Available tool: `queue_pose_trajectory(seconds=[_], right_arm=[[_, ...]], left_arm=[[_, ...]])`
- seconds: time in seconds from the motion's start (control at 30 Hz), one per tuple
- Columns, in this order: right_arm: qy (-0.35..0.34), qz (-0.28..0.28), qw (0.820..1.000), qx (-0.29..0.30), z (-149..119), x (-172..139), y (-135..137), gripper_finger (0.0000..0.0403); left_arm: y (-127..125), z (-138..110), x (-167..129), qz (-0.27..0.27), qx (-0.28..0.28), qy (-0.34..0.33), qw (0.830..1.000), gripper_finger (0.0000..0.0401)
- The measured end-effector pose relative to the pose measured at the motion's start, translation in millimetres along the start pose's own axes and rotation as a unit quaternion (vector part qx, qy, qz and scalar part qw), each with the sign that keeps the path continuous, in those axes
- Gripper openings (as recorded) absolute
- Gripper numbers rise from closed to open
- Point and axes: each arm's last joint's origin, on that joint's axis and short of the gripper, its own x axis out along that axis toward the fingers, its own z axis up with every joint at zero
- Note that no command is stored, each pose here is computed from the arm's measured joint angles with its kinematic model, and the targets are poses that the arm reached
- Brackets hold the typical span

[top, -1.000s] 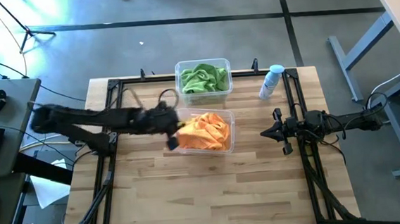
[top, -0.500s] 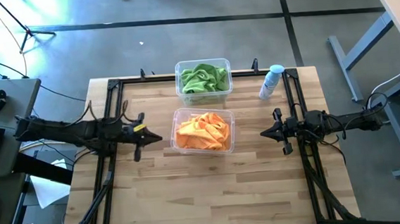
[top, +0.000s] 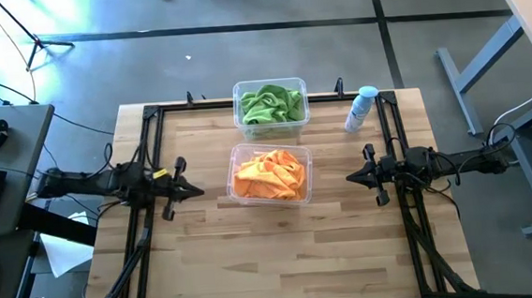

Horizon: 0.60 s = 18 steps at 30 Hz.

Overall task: Sort microfiber towel by color & place in baskets
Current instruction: Return to Home Position

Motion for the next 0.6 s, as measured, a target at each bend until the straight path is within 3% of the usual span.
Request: queue_pose_trajectory(seconds=[0.27, 0.43, 0.6], right_arm=[[0.000, 0.000, 1.000, 0.000, 0, 0, 0, 0.0001], [0.000, 0.000, 1.000, 0.000, 0, 0, 0, 0.0001], [0.000, 0.000, 1.000, 0.000, 0, 0, 0, 0.0001]], left_arm=[[1, -10, -5, 0.021, -0.004, -0.046, 0.999, 0.0000], [4, -12, -5, 0.069, -0.006, -0.034, 0.997, 0.0000], [4, -12, -5, 0.082, -0.010, -0.033, 0.996, 0.0000]])
